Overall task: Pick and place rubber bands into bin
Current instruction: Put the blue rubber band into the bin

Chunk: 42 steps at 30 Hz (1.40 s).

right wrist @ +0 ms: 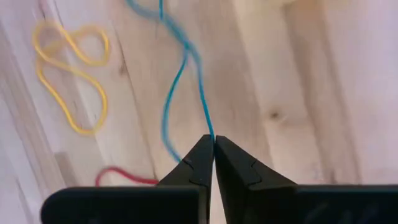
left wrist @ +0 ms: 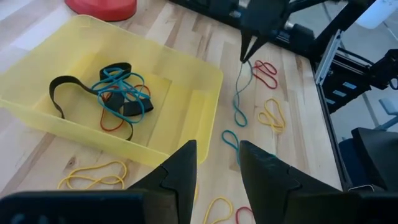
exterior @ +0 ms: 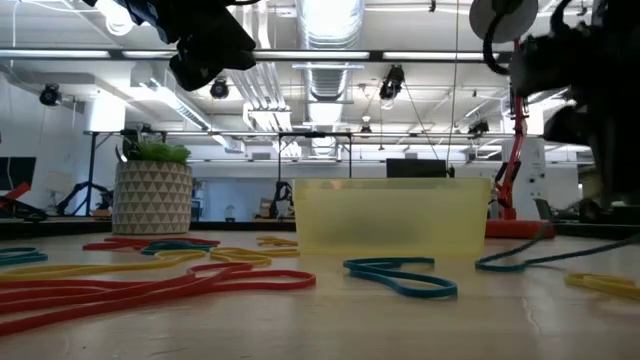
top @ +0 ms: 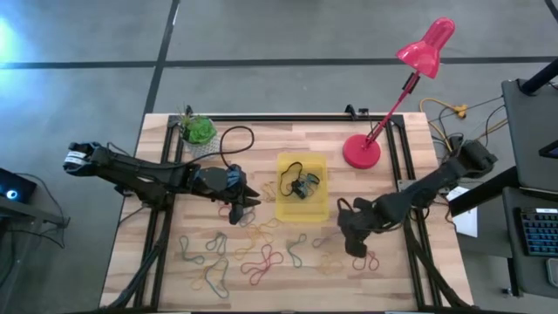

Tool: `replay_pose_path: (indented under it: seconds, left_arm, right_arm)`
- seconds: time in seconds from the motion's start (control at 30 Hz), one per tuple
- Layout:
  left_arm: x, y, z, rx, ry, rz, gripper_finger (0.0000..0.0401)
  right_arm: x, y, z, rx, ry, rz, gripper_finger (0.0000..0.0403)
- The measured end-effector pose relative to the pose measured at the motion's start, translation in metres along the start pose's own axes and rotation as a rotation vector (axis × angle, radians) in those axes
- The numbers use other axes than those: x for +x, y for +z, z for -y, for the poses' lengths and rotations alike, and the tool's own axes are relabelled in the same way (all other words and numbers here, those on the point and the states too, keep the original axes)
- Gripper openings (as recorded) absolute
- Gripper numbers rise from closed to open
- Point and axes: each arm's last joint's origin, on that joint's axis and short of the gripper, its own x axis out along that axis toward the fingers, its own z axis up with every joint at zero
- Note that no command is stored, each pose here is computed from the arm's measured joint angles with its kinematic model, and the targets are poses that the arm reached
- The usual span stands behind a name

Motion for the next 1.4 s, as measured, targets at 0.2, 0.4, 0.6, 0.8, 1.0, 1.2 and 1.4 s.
replay_pose_path:
  seconds: [0.2,0.4,0.6,0.8,1.0,1.2,1.4]
  left_arm:
    - [0.0,0.002,0.001,0.014,-0.01,0.022,0.0105]
    - [0.0,0.005,0.001,0.02,-0.004,0.053,0.0105]
    - [0.0,0.006,0.002,0.015,-0.01,0.071,0.0105]
    - [0.0,0.007,0.001,0.008,0.004,0.079,0.0105]
    - [0.0,0.01,0.003,0.003,-0.011,0.116,0.0105]
    - [-0.001,0.011,0.004,0.0,-0.016,0.127,0.0105]
    - [-0.001,0.011,0.004,-0.001,-0.016,0.127,0.0105]
  right_arm:
    - [-0.032,-0.011,0.0,0.057,0.006,0.136,0.0008]
    - [-0.064,-0.017,0.003,0.079,0.026,0.309,0.0008]
    - [-0.094,-0.01,0.003,0.015,0.026,0.467,0.0008]
    - [-0.122,0.004,0.0,-0.046,-0.033,0.619,0.0008]
    - [-0.128,0.007,0.01,-0.035,-0.111,0.577,0.0008]
    - [-0.089,-0.007,0.02,-0.023,-0.128,0.434,0.0009]
    - [-0.047,-0.015,0.024,-0.099,-0.067,0.421,0.0037]
